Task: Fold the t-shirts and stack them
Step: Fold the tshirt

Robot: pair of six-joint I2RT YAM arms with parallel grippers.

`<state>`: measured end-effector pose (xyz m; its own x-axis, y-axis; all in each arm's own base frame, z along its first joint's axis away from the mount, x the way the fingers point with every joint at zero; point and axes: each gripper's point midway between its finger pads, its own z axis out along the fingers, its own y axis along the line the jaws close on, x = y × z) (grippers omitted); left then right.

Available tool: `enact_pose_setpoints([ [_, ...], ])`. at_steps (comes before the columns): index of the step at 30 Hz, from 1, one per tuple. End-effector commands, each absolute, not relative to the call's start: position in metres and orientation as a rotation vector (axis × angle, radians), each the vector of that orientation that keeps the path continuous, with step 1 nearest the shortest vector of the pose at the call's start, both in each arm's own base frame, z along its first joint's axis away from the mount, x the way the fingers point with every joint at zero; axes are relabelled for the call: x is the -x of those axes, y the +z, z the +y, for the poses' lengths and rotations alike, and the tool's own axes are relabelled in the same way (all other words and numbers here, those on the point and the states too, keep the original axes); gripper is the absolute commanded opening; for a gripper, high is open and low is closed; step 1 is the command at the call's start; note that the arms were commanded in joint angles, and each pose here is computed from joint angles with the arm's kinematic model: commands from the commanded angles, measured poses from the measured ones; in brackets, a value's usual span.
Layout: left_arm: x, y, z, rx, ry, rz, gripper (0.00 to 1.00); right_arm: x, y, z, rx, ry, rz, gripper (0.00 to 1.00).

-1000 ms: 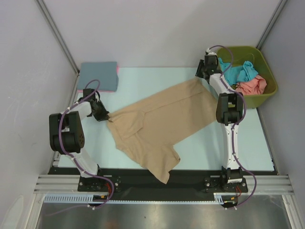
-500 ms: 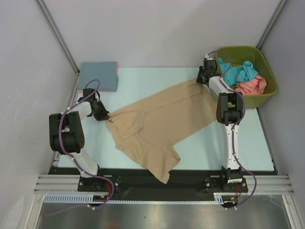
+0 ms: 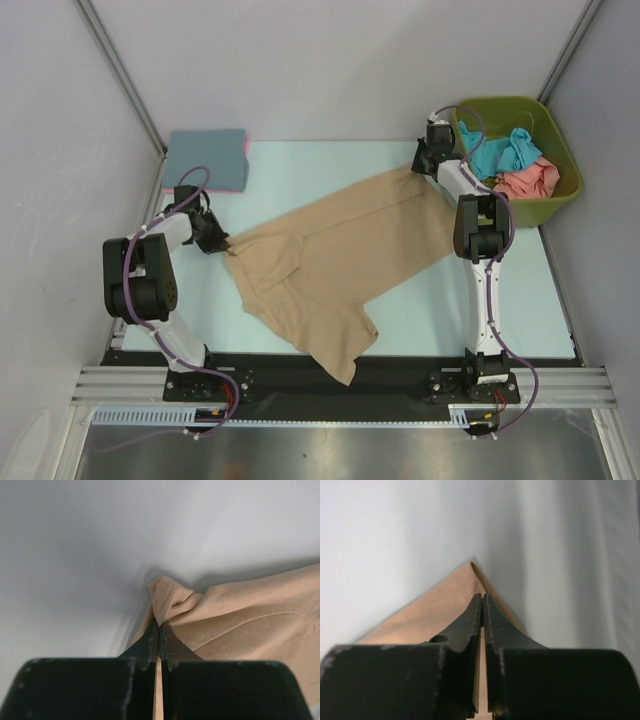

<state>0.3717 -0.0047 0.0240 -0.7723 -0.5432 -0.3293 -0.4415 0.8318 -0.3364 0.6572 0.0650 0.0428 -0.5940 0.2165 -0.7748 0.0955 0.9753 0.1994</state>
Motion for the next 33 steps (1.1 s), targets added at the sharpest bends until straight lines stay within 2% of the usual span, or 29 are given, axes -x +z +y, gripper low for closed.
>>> enact_pose_setpoints([
  [1,-0.374,0.038,-0.005,0.717,-0.336,2.550,0.00,-0.683,0.115,0.065,-0.216,0.184,2.021,0.03],
  [15,-0.367,0.039,-0.003,0.730,-0.314,2.537,0.01,-0.698,0.086,0.072,-0.240,0.206,2.043,0.10],
  [16,-0.366,0.038,-0.003,0.735,-0.310,2.540,0.01,-0.697,0.083,0.070,-0.242,0.200,2.053,0.12],
  [18,-0.366,0.040,-0.003,0.738,-0.311,2.536,0.01,-0.697,0.082,0.070,-0.239,0.195,2.059,0.22],
  [20,-0.366,0.042,-0.002,0.739,-0.310,2.531,0.01,-0.696,0.080,0.066,-0.233,0.174,2.069,0.35],
  [22,-0.366,0.046,-0.001,0.742,-0.298,2.525,0.13,-0.695,0.084,0.065,-0.227,0.157,2.073,0.45],
  [23,-0.365,0.048,0.002,0.748,-0.274,2.521,0.15,-0.694,0.087,0.061,-0.232,0.139,2.073,0.51],
  [25,-0.366,0.055,0.006,0.748,-0.249,2.500,0.28,-0.691,0.104,0.056,-0.249,0.113,2.075,0.56],
  [26,-0.365,0.057,0.008,0.754,-0.238,2.499,0.35,-0.689,0.112,0.052,-0.263,0.089,2.068,0.60],
  [27,-0.364,0.060,0.011,0.760,-0.210,2.490,0.47,-0.687,0.118,0.051,-0.268,0.078,2.066,0.61],
  [29,-0.366,0.074,0.014,0.755,-0.195,2.458,0.50,-0.679,0.137,0.047,-0.278,0.055,2.062,0.63],
  [33,-0.359,0.100,0.015,0.724,-0.160,2.419,0.54,-0.661,0.147,0.048,-0.301,0.070,2.111,0.59],
])
